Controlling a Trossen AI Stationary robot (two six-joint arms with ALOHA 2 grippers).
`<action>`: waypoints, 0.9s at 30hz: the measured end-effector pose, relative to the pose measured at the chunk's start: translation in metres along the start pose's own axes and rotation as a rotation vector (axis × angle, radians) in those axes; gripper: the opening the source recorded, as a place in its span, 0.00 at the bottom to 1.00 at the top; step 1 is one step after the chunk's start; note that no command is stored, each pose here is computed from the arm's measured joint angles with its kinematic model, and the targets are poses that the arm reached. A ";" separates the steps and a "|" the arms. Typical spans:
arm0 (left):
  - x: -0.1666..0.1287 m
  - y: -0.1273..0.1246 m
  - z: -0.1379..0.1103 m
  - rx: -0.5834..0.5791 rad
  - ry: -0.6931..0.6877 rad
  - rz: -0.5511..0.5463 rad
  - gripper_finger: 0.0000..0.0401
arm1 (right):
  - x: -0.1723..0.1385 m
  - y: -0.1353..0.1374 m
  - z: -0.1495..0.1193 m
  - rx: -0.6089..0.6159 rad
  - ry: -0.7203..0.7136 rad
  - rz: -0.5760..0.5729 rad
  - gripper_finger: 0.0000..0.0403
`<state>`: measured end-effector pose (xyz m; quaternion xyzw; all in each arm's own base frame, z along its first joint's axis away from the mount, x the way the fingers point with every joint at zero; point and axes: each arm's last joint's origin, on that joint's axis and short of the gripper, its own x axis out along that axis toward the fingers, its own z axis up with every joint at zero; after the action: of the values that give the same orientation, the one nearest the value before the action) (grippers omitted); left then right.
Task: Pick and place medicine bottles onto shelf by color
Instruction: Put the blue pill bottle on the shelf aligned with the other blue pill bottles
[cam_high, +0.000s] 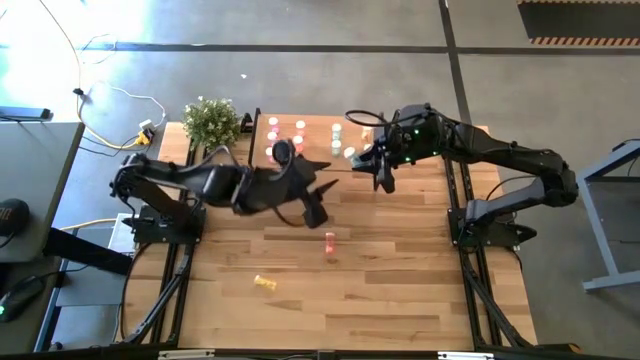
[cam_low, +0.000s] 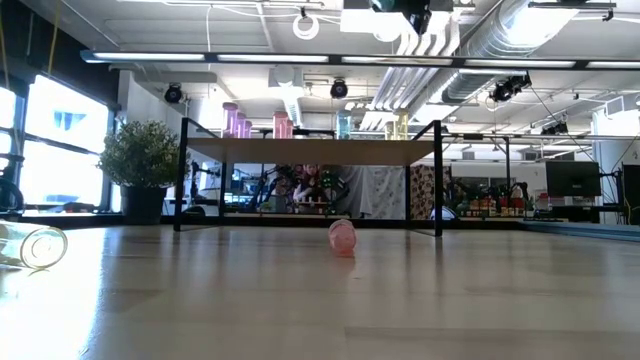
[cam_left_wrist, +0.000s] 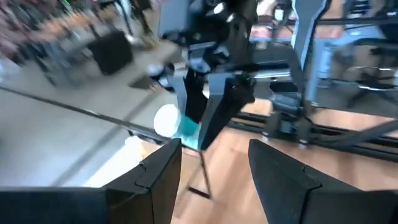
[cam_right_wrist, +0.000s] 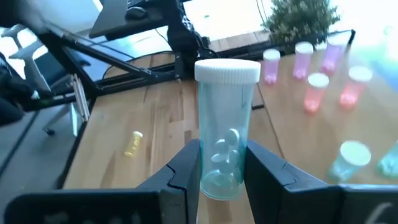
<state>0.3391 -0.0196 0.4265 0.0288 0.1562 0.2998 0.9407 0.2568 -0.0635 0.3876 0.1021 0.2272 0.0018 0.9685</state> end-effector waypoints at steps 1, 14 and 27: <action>0.001 0.006 0.000 -0.020 0.019 -0.024 0.44 | 0.000 0.000 0.001 -0.023 -0.006 0.002 0.22; 0.013 0.058 -0.013 -0.070 0.270 -0.224 0.44 | 0.014 -0.003 0.002 -0.167 -0.018 -0.008 0.22; 0.019 0.091 -0.024 0.083 0.394 -0.352 0.44 | 0.045 0.019 -0.005 -0.065 0.007 -0.149 0.22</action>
<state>0.2958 0.0644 0.4116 -0.0190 0.3511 0.1246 0.9278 0.2956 -0.0416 0.3675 0.0532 0.2375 -0.0627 0.9679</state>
